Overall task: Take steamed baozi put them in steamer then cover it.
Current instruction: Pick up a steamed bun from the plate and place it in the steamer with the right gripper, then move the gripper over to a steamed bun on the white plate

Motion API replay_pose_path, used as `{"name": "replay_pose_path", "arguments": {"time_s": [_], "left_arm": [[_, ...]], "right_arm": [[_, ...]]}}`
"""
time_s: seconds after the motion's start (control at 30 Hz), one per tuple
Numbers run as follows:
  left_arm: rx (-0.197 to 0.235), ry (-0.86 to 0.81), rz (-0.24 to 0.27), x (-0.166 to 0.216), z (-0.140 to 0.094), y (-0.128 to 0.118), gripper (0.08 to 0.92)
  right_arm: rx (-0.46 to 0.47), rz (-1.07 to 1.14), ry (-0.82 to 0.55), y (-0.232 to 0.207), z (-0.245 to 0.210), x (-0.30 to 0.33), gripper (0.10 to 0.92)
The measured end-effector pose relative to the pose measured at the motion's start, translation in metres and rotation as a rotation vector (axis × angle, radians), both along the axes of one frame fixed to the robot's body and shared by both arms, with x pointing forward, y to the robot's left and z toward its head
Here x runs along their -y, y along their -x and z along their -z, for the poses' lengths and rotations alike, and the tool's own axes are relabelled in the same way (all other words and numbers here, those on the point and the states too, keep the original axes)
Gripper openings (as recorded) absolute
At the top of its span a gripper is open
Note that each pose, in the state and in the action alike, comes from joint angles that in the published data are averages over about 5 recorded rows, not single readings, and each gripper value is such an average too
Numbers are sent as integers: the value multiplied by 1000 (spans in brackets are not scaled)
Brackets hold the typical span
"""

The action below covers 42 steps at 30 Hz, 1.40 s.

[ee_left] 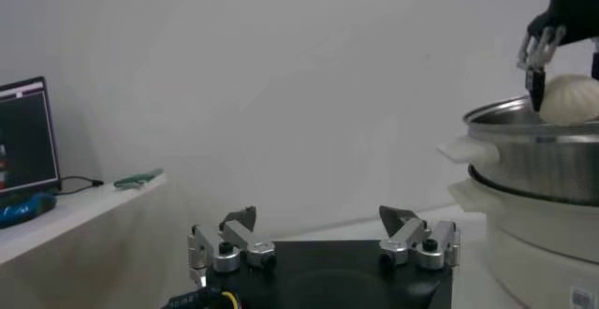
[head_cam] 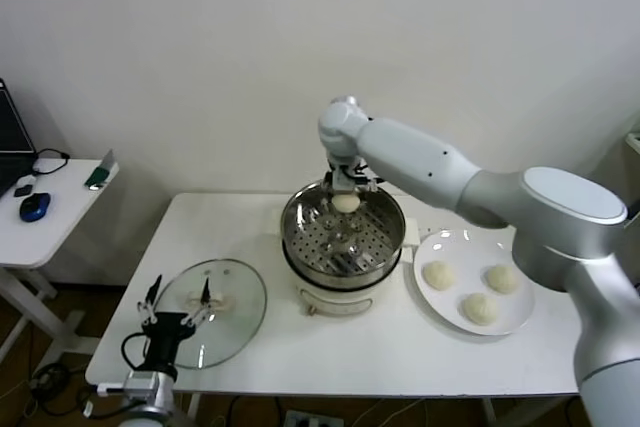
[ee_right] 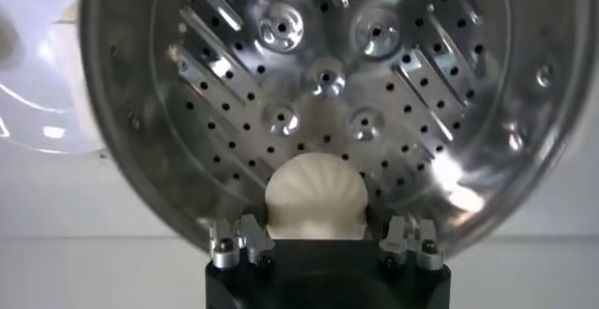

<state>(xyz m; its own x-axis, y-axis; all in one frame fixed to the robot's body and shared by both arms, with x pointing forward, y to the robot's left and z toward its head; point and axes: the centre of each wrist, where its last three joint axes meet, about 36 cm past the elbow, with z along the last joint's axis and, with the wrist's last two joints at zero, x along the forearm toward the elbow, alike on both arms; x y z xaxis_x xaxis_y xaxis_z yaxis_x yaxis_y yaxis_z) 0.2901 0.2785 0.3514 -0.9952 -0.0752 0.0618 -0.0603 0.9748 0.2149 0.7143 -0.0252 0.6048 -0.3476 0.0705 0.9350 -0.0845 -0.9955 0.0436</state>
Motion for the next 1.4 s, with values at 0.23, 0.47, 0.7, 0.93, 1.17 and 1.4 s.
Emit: {"name": "replay_pose_path", "arguments": {"time_s": [0.23, 0.47, 0.7, 0.93, 1.17, 1.4], "left_arm": [[-6, 2, -1, 1, 1, 2, 823], [-7, 6, 0, 4, 1, 4, 823], [-5, 1, -2, 5, 0, 5, 823], [-1, -16, -1, 4, -1, 6, 823], [-1, -24, 6, 4, -2, 7, 823], [-6, -38, 20, 5, 1, 10, 823]], "right_arm": [[-8, 0, 5, 2, 21, -2, 720], [-2, -3, -1, 3, 26, -2, 819], [13, 1, -10, 3, 7, 5, 823], [28, 42, -49, 2, -40, 26, 823], [21, 187, -151, 3, -95, 84, 823], [-28, 493, -295, 9, -107, 170, 823]]}}
